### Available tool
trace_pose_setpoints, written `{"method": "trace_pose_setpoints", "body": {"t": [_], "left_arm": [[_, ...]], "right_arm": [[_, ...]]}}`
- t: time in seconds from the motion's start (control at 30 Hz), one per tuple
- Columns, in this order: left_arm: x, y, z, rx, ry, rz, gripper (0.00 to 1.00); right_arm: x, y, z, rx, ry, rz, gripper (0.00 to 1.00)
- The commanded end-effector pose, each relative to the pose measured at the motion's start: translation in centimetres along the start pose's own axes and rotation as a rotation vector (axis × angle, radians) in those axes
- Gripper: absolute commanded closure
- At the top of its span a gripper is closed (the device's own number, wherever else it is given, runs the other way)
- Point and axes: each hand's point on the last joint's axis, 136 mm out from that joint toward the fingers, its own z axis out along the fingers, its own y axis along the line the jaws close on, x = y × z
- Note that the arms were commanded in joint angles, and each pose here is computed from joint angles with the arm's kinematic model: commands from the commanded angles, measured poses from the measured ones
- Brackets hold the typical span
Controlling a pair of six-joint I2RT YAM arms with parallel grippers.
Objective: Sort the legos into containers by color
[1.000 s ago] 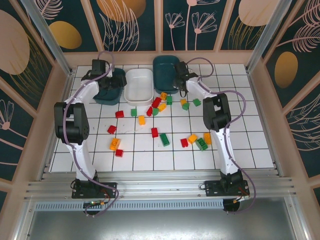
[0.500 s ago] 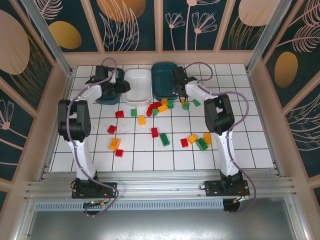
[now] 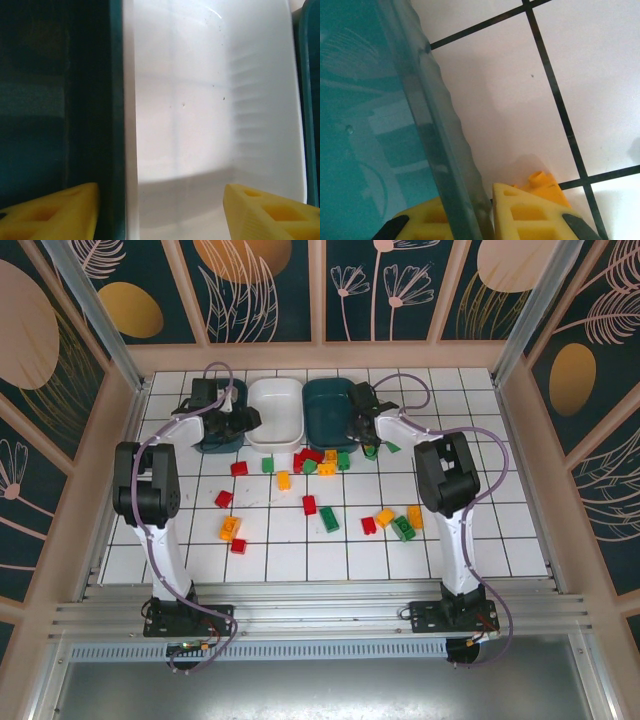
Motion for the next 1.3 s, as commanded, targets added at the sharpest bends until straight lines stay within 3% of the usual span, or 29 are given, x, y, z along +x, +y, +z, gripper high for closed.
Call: {"method": "trace_pose_setpoints", "body": {"t": [0.0, 0.13, 0.5, 0.63, 0.73, 0.93, 1.07, 1.17, 1.27], "left_arm": [[0.0, -2.4, 0.7, 0.023, 0.009, 0.064, 0.36], [0.5, -3.2, 2.2, -0.008, 0.043, 0.114, 0.44], [1.2, -4.1, 2.6, -0.035, 0.062, 0.152, 0.47], [1.3, -3.9, 1.9, -0.050, 0.049, 0.154, 0.43], [0.6, -4.6, 0.7, -0.048, 0.021, 0.160, 0.37], [-3.0, -8.6, -4.6, -0.004, -0.110, 0.193, 0.27], [-5.0, -11.8, -10.2, 0.039, -0.232, 0.222, 0.19], [-4.8, -13.8, -15.3, 0.101, -0.357, 0.213, 0.02], [-1.5, -13.9, -19.5, 0.196, -0.477, 0.119, 0.01]], "right_arm": [[1.7, -1.4, -0.4, 0.054, 0.034, 0.014, 0.96], [1.3, -2.6, -0.5, 0.067, 0.016, 0.063, 0.96], [0.1, -4.1, -0.5, 0.085, 0.003, 0.073, 0.92], [-0.4, -3.5, -0.5, 0.080, 0.015, 0.053, 0.85], [-0.7, -2.7, -1.2, 0.046, 0.008, 0.054, 0.73], [-3.9, -1.0, -5.4, -0.025, -0.079, 0.035, 0.56], [-5.9, -0.8, -9.4, -0.036, -0.155, -0.003, 0.51], [-5.9, -1.7, -12.6, -0.020, -0.205, -0.064, 0.50], [-3.3, -4.2, -14.8, 0.032, -0.212, -0.106, 0.44]]}}
